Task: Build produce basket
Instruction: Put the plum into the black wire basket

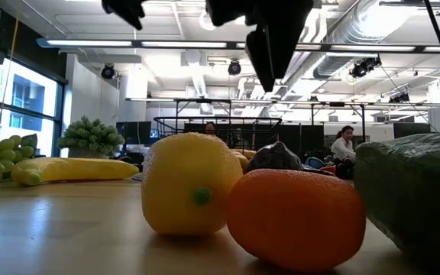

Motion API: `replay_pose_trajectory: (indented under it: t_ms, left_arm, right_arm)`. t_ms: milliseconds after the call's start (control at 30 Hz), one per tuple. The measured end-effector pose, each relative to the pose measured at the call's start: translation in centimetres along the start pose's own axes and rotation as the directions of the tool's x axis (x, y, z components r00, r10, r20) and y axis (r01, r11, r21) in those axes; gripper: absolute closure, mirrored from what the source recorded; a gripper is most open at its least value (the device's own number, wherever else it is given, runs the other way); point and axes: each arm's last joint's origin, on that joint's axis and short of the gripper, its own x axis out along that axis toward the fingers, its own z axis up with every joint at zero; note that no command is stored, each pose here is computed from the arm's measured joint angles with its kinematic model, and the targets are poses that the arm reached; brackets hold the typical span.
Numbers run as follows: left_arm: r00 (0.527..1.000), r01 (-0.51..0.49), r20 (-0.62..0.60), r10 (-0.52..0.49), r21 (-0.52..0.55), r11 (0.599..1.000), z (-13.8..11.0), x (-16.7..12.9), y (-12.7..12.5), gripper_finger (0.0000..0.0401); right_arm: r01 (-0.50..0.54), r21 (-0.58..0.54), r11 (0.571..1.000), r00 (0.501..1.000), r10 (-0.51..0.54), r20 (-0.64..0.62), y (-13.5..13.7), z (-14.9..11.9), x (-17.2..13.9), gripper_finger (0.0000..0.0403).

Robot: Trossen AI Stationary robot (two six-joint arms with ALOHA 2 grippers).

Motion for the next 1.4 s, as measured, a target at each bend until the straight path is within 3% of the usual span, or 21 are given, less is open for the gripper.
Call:
replay_pose_trajectory:
  t_ms: [433,700,1033,1400]
  left_arm:
    - [1.000,-0.017,-0.010,0.016,-0.092,0.996,-4.3,1.0,0.2,0.0135]
    - [1.000,-0.016,0.008,0.017,-0.099,0.995,-4.9,0.4,0.4,0.0135]
    - [1.000,-0.015,0.011,0.016,-0.098,0.995,-4.9,0.4,0.4,0.0135]
    - [1.000,-0.015,0.010,0.016,-0.096,0.995,-4.9,0.4,0.4,0.0135]
  right_arm:
    - [0.002,0.035,0.999,0.997,0.000,-0.073,0.1,1.8,4.4,0.0130]
    - [0.025,0.069,0.997,0.996,-0.019,-0.083,-0.6,2.4,5.9,0.0130]
    - [0.058,0.070,0.996,0.981,-0.043,-0.192,-0.7,2.8,9.3,0.0130]
    - [0.057,0.097,0.994,0.975,-0.034,-0.220,-0.7,3.0,10.4,0.0131]
